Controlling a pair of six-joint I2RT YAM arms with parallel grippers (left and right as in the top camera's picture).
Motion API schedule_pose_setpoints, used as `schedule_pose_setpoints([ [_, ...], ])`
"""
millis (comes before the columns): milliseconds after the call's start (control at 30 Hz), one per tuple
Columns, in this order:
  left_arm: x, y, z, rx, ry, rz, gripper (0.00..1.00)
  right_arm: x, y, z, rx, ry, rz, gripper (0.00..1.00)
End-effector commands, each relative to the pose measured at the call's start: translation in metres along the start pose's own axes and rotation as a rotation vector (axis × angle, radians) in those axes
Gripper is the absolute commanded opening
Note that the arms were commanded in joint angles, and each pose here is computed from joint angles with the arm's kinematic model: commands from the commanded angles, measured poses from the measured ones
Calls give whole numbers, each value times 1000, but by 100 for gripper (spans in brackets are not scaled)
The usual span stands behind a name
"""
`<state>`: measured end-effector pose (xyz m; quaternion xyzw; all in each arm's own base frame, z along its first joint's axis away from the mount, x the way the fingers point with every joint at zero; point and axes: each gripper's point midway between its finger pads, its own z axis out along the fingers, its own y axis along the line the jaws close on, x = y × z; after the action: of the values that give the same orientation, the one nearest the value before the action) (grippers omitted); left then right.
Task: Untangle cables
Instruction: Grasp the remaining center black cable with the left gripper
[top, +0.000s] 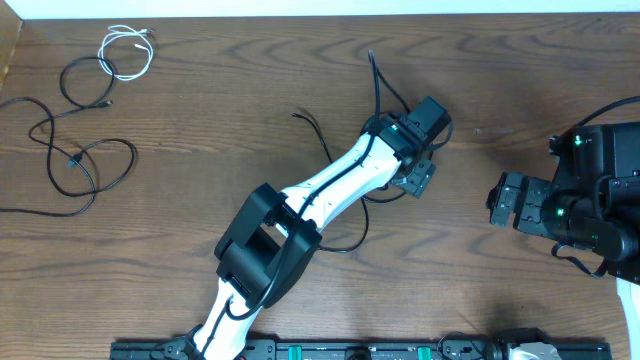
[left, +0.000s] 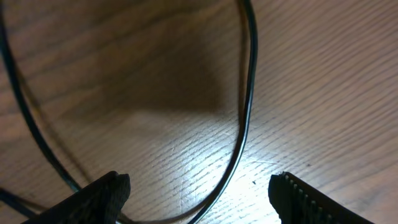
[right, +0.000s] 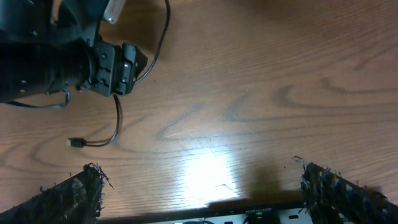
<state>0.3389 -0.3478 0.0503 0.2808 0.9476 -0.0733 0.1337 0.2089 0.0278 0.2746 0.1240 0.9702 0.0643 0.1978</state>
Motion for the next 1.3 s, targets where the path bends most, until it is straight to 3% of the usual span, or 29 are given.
schedule_pose_setpoints([
  [0, 16, 8, 17, -28, 47, 3, 76, -1, -2, -1, 6, -5, 12, 99],
  [500, 48, 15, 41, -41, 109, 4, 73, -1, -2, -1, 5, -6, 12, 99],
  [600, 54, 16, 43, -43, 122, 4, 66, -1, -2, -1, 6, -5, 12, 99],
  [933, 72, -1, 47, 64, 178, 56, 64, -1, -2, -1, 6, -5, 12, 99],
  [1100, 84, 2, 52, 54, 208, 59, 51, -1, -2, -1, 6, -5, 12, 99],
  [1267, 87, 4, 53, 47, 214, 59, 21, -1, -2, -1, 6, -5, 12, 99],
])
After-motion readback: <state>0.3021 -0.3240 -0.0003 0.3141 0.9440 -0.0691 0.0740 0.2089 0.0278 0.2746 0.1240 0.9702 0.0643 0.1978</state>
